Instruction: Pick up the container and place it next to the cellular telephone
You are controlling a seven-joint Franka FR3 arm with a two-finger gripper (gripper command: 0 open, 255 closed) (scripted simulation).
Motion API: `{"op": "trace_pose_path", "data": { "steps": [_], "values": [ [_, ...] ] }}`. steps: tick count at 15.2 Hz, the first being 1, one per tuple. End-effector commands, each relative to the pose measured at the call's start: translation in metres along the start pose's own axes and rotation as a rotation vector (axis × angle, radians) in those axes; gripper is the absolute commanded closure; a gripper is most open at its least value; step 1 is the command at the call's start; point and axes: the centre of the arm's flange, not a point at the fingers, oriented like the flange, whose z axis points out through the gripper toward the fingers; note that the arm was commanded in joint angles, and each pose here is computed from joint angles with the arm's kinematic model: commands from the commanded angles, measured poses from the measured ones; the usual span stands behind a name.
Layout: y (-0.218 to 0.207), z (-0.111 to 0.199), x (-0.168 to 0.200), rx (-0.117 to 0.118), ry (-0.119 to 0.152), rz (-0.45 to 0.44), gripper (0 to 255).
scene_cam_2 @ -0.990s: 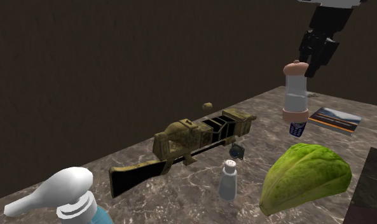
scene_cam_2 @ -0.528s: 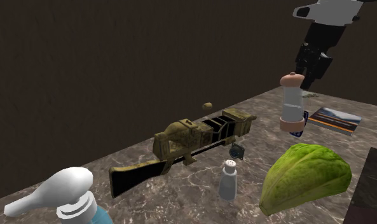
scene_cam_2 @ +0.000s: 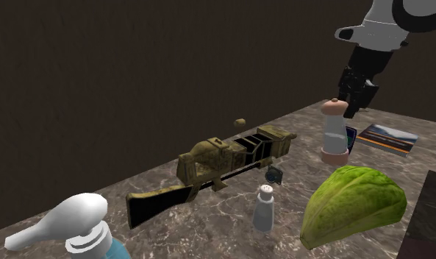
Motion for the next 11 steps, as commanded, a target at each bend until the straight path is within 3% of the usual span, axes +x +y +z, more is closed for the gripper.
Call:
{"op": "trace_pose_path", "data": {
  "steps": [1, 8, 11],
  "values": [
    [-0.002, 0.012, -0.002, -0.001, 0.000, 0.000, 255],
    [-0.009, 0.051, -0.005, -0.001, 0.000, 0.000, 255],
    [-0.009, 0.051, -0.005, -0.001, 0.000, 0.000, 255]
  ]
}}
